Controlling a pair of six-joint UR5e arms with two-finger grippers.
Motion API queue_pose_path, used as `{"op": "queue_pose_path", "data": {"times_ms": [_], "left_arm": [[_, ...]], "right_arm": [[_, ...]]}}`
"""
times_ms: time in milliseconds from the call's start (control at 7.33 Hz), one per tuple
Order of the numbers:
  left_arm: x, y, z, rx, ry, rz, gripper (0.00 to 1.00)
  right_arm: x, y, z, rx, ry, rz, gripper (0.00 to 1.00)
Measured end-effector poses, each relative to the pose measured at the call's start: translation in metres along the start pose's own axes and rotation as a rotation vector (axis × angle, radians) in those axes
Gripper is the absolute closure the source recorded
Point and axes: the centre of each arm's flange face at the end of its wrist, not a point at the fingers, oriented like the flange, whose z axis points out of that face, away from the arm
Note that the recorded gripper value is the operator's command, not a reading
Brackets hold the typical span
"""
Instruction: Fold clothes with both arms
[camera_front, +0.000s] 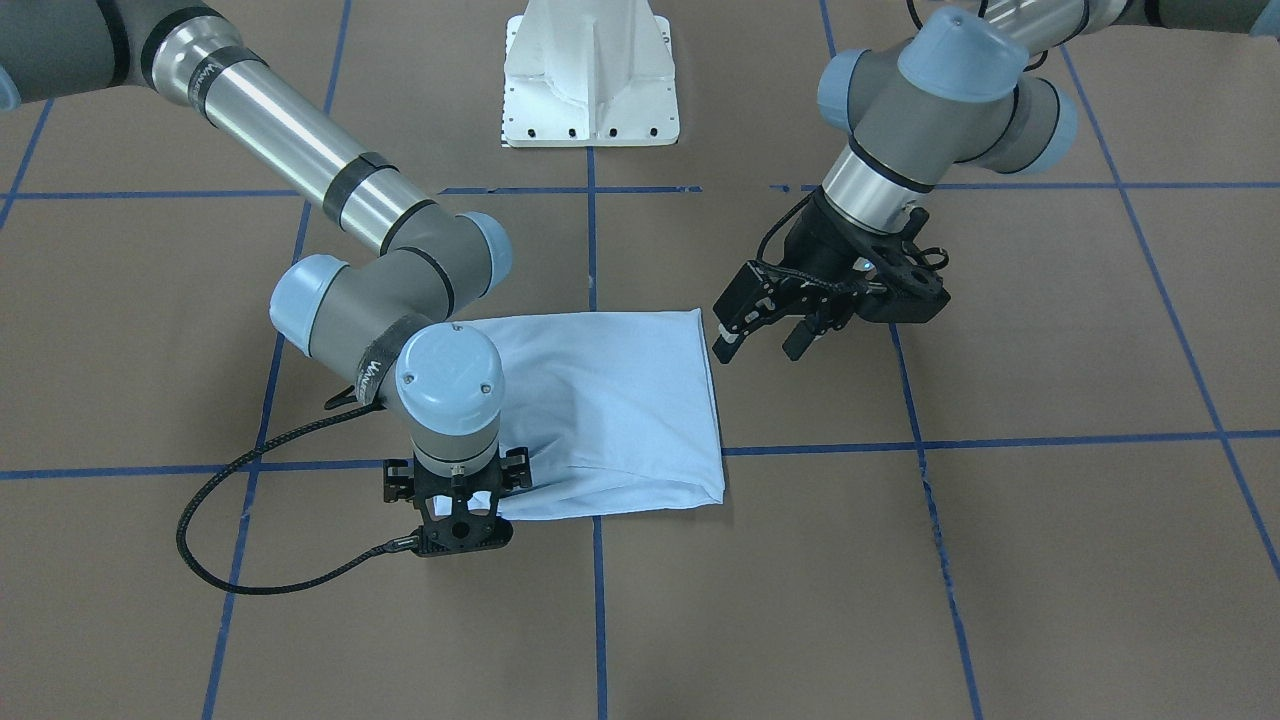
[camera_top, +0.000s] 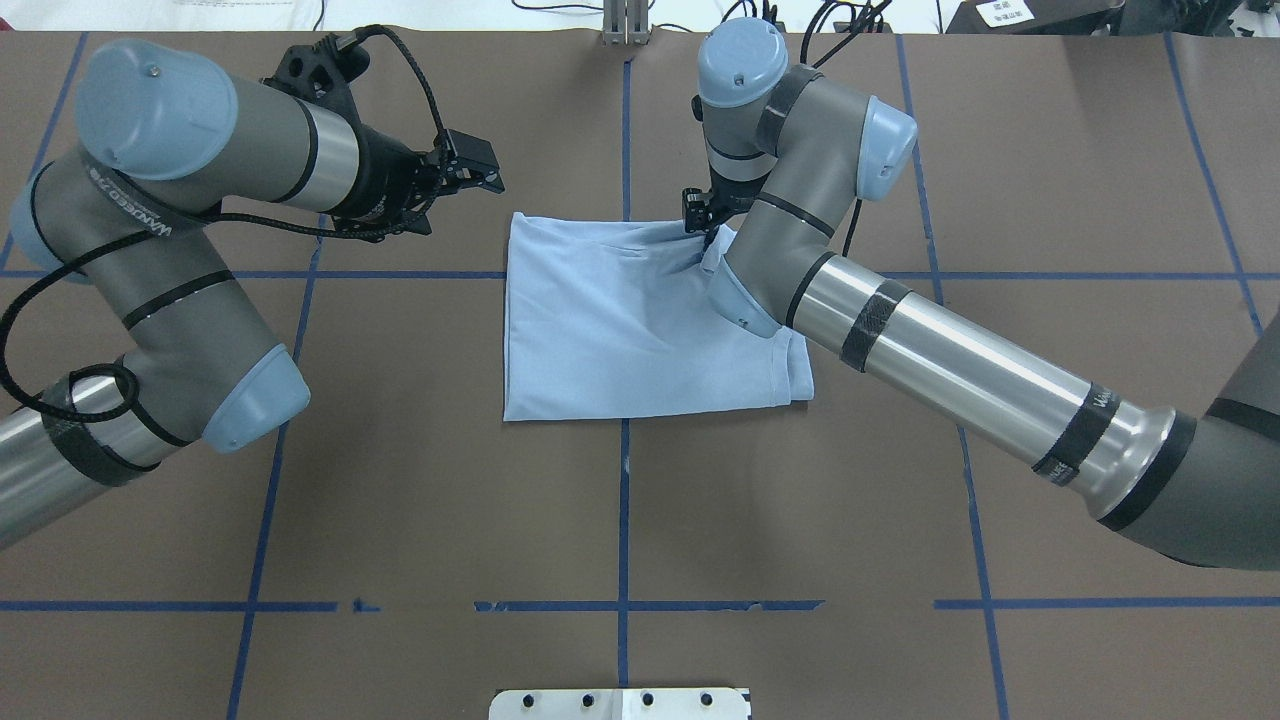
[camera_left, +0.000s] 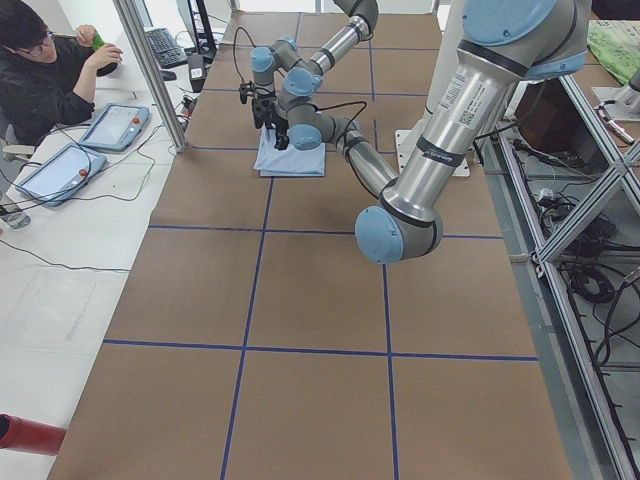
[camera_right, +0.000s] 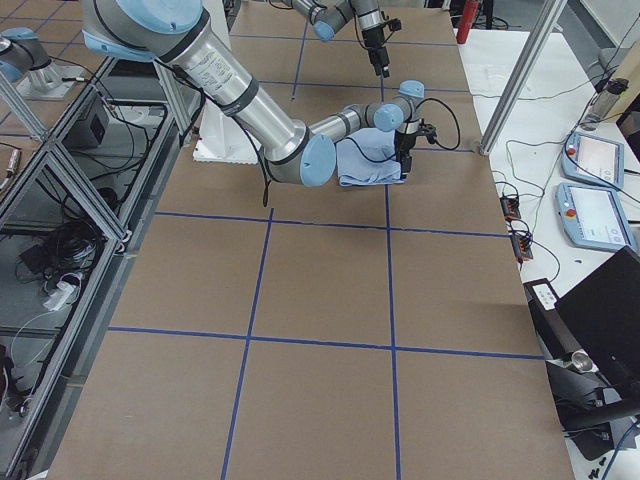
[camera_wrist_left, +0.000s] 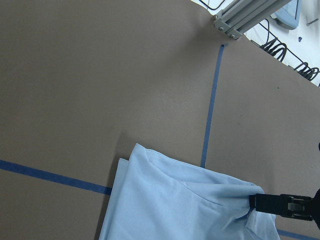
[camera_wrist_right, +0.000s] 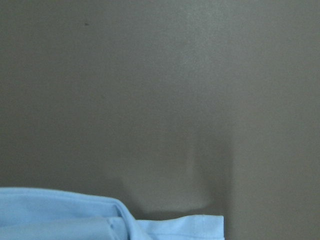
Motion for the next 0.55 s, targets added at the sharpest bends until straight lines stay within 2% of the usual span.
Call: {"op": "queue_pose_path", "data": {"times_ms": [546], "left_arm": [[0.0,0.001,0.001,-0.001,0.0,0.0,0.0]], "right_arm": [[0.024,-0.014,0.001,0.034,0.054,-0.04,0.0]]}}
